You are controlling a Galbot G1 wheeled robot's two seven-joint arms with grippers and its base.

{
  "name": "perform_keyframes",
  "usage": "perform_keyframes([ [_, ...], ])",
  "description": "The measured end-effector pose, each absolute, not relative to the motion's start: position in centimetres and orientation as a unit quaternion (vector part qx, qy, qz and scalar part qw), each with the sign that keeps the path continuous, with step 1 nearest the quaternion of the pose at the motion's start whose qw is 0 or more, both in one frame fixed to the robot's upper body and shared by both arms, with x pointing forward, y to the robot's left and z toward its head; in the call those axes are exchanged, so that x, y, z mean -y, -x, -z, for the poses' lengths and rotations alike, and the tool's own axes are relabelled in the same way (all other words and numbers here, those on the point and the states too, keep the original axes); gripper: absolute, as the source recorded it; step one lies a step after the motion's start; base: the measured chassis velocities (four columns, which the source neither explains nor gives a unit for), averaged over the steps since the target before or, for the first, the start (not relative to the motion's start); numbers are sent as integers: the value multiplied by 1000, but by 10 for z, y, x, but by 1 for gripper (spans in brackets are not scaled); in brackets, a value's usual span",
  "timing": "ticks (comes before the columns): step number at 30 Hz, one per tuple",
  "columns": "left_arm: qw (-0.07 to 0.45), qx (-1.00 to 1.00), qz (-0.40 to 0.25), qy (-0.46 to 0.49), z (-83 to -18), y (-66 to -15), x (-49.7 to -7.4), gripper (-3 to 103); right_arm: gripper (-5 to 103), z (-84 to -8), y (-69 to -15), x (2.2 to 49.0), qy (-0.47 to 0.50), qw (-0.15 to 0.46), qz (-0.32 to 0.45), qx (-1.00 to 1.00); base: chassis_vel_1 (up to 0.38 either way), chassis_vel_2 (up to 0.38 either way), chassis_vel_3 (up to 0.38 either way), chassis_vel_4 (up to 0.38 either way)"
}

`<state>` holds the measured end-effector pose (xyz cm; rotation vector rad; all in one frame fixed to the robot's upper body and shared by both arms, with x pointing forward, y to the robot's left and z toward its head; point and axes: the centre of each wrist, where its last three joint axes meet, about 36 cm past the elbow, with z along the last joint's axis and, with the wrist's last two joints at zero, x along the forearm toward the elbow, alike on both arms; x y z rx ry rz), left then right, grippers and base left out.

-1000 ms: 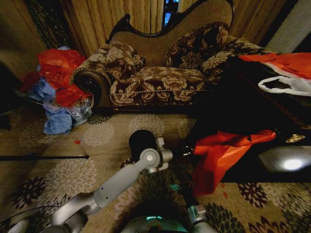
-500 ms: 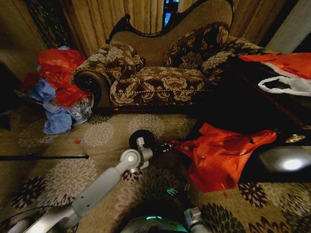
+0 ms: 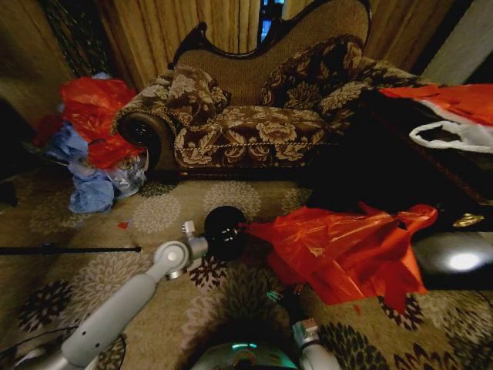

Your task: Place a garbage bag over the trash bin.

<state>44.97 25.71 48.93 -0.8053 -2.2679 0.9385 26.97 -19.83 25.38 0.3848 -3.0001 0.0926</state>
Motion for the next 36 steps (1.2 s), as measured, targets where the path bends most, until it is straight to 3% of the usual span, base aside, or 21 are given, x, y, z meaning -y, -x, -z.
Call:
perform_keyframes([
  [14, 249, 860, -329, 301, -510, -453, -275, 0, 100, -255, -318, 264, -196, 52, -58, 977, 0, 0, 0, 0],
  [26, 254, 888, -287, 253, -503, -453, -324, 0, 100, -243, -312, 265, -194, 69, -51, 977, 0, 0, 0, 0],
  [36, 217, 907, -277, 231, -526, -460, -356, 0, 100, -241, -309, 265, -195, 71, -56, 977, 0, 0, 0, 0],
])
